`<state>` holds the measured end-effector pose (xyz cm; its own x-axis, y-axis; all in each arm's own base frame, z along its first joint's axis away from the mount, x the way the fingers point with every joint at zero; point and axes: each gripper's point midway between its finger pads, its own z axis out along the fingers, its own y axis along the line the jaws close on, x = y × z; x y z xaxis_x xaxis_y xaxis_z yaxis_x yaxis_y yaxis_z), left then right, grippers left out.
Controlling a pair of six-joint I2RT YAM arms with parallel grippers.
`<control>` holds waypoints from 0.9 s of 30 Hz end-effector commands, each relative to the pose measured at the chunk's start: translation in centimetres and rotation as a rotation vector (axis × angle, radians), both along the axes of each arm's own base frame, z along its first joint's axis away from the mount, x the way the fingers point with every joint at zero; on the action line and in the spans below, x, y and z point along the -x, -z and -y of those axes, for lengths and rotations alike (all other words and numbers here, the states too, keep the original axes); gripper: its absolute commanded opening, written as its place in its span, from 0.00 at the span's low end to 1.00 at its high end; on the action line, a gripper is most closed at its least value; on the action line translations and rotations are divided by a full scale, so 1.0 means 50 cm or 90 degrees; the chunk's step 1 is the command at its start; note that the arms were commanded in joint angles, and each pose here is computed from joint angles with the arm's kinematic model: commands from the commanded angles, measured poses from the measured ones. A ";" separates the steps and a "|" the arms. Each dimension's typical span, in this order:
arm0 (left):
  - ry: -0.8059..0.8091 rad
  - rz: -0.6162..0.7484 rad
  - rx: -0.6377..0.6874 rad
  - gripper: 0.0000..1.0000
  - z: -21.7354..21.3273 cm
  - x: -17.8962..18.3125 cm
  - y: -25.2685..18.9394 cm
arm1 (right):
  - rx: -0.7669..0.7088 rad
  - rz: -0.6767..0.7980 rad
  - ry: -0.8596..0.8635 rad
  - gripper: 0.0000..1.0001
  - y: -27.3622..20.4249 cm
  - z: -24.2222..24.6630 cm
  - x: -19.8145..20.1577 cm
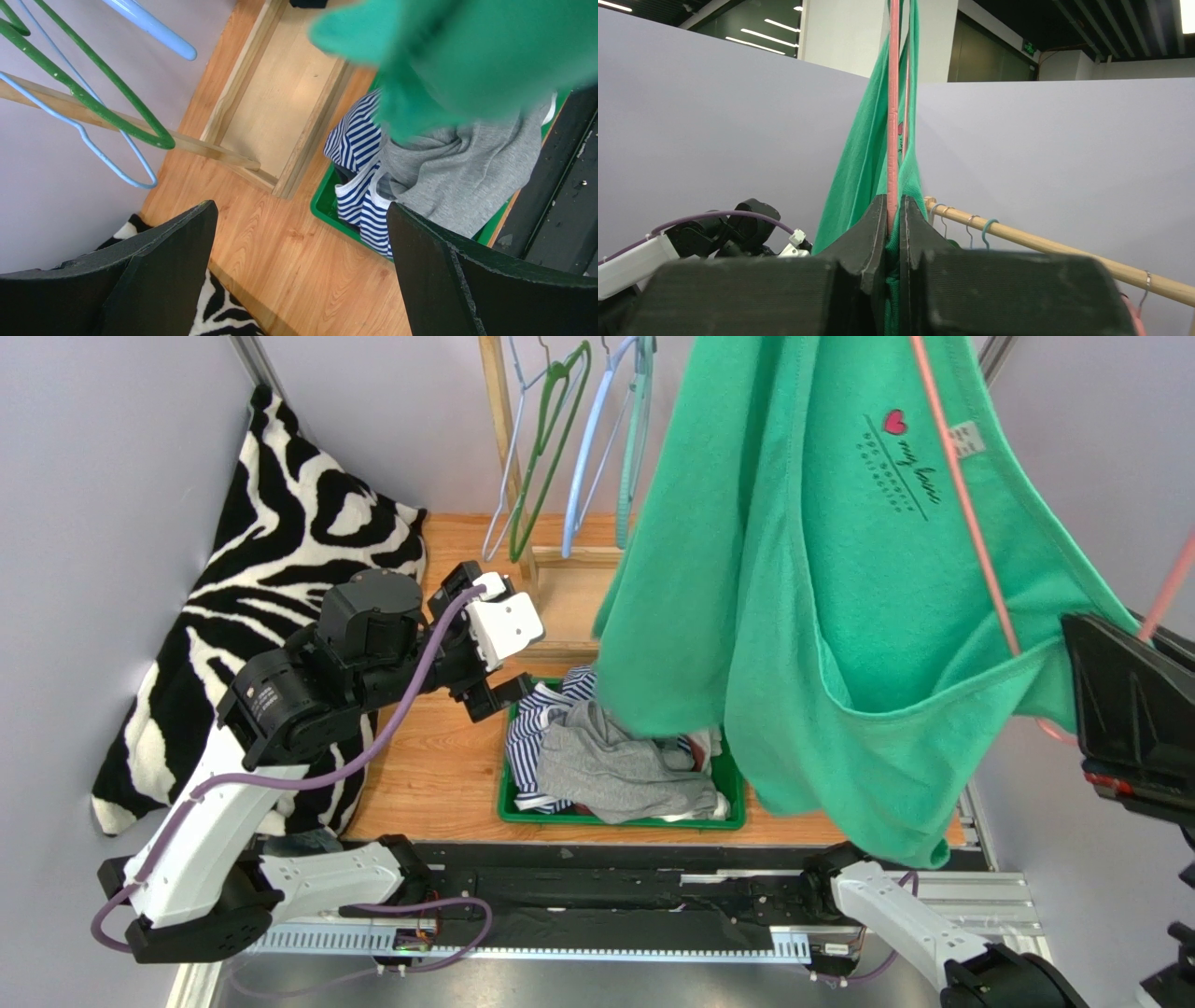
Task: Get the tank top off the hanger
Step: Pick up the hanger from the clothesline.
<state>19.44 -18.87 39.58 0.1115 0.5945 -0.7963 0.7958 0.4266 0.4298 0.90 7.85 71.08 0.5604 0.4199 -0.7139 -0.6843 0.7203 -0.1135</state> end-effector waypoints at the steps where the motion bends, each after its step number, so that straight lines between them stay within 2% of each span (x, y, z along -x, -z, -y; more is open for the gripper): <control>1: -0.005 0.008 0.029 0.99 -0.006 0.004 -0.019 | 0.004 -0.026 -0.036 0.00 -0.028 -0.047 -0.085; 5: -0.006 0.008 0.034 0.99 -0.009 0.007 -0.021 | 0.010 -0.045 -0.063 0.00 -0.038 -0.080 -0.140; 8: -0.009 0.010 0.036 0.99 -0.015 0.009 -0.022 | 0.004 -0.015 -0.067 0.00 -0.068 -0.081 -0.137; 9: -0.010 0.010 0.036 0.99 -0.016 0.008 -0.021 | 0.003 -0.017 -0.067 0.00 -0.076 -0.089 -0.160; 18: -0.015 0.005 0.041 0.99 -0.024 0.012 -0.016 | -0.054 0.101 -0.077 0.00 -0.173 -0.072 -0.121; 23: -0.019 0.001 0.041 0.99 -0.026 0.009 -0.012 | -0.045 0.087 -0.085 0.00 -0.163 -0.083 -0.138; 27: -0.021 0.002 0.038 0.99 -0.027 0.007 -0.010 | -0.014 0.032 -0.089 0.00 -0.118 -0.107 -0.183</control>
